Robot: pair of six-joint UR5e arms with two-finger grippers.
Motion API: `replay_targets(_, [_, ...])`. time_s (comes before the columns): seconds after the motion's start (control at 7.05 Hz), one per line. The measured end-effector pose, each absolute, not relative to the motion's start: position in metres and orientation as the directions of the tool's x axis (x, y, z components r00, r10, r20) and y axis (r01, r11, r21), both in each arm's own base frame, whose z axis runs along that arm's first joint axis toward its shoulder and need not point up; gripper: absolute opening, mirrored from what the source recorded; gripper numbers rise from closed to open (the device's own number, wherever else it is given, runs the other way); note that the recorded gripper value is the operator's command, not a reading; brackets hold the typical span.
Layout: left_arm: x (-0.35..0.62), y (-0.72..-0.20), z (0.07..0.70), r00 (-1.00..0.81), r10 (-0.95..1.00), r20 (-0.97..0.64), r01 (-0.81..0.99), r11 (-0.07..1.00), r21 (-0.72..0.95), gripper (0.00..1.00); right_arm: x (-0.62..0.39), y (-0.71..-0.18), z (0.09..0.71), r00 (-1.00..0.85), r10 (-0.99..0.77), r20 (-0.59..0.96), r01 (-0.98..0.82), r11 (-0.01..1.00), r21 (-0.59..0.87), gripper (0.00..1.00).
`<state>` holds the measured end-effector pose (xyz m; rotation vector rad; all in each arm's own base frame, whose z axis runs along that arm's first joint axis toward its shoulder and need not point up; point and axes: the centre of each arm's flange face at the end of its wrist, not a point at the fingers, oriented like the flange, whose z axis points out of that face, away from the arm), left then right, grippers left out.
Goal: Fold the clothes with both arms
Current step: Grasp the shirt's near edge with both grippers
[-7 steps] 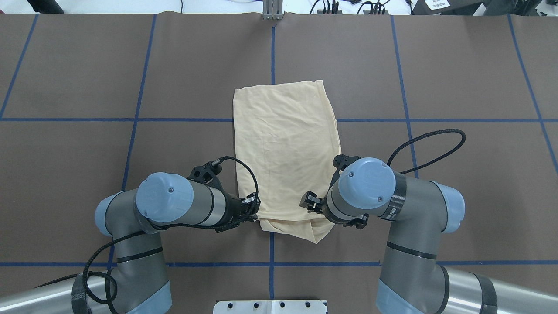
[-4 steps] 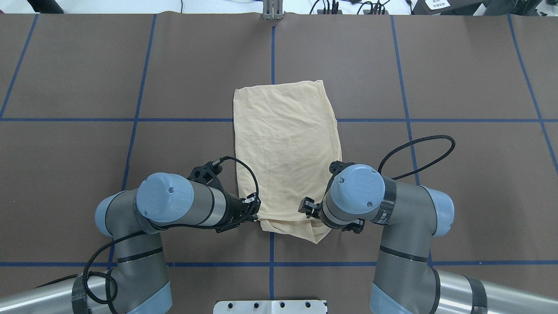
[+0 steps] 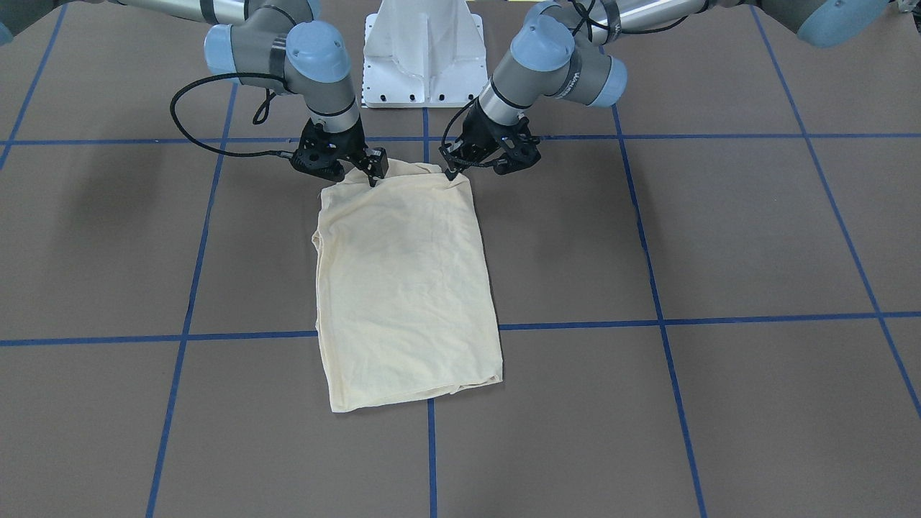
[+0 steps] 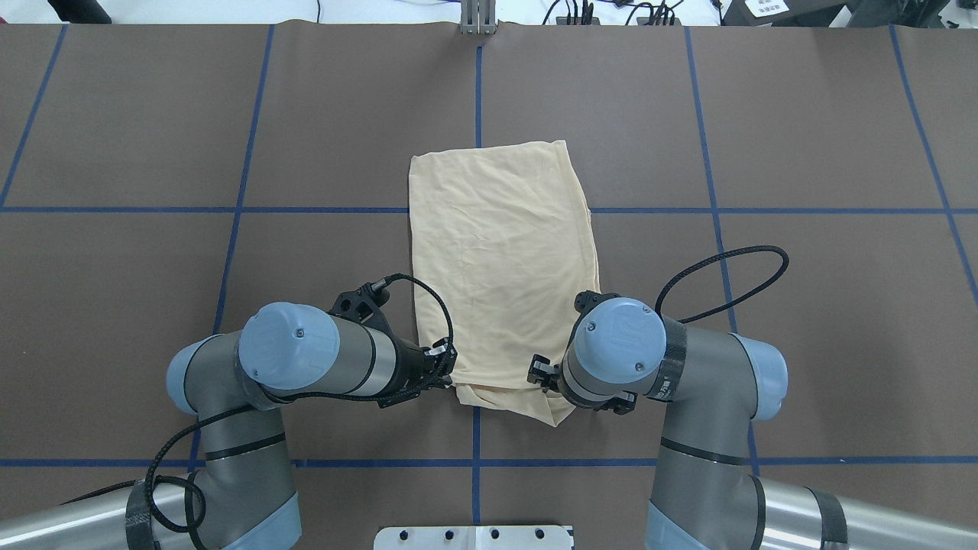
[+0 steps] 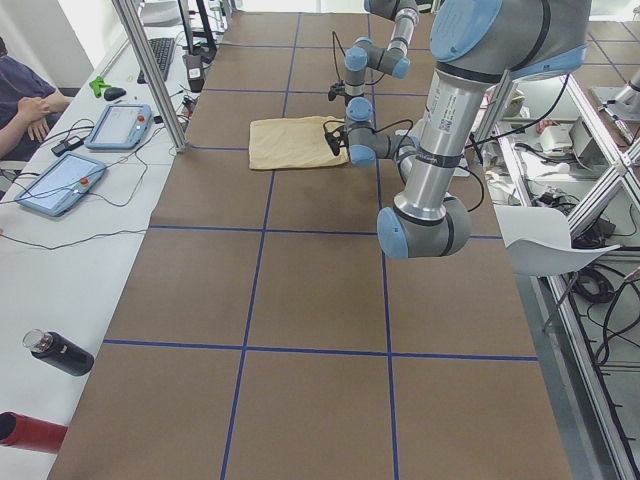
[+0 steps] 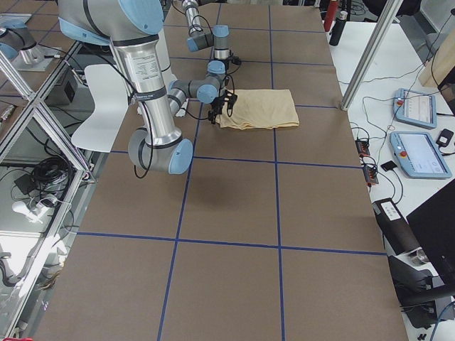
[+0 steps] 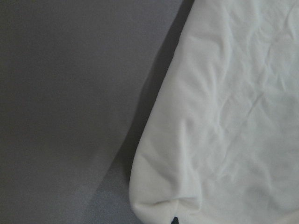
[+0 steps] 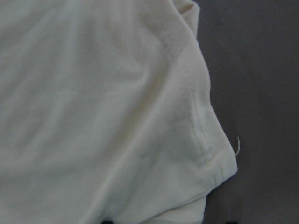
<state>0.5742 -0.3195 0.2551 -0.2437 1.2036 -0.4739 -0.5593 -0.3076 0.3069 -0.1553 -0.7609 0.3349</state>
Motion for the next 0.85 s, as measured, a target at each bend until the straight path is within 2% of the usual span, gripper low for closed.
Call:
replay_targets(0.14, [0.5743, -0.3191, 0.2545, 0.277, -0.475, -0.835, 0.221, 0.878, -0.425, 0.00, -0.5603, -0.3064, 0.3067, 0.676, 0.350, 0.649, -0.239, 0.937, -0.255, 0.50])
replay_targets(0.43, [0.5744, -0.3187, 0.2540, 0.276, -0.474, -0.836, 0.220, 0.878, -0.425, 0.00, -0.5607, -0.3060, 0.3070, 0.677, 0.348, 0.649, -0.239, 0.937, -0.254, 0.00])
replay_targets(0.85, [0.5745, -0.3185, 0.2540, 0.277, -0.474, -0.836, 0.220, 0.878, -0.425, 0.00, -0.5591, -0.3111, 0.3055, 0.677, 0.349, 0.647, -0.245, 0.937, -0.249, 0.00])
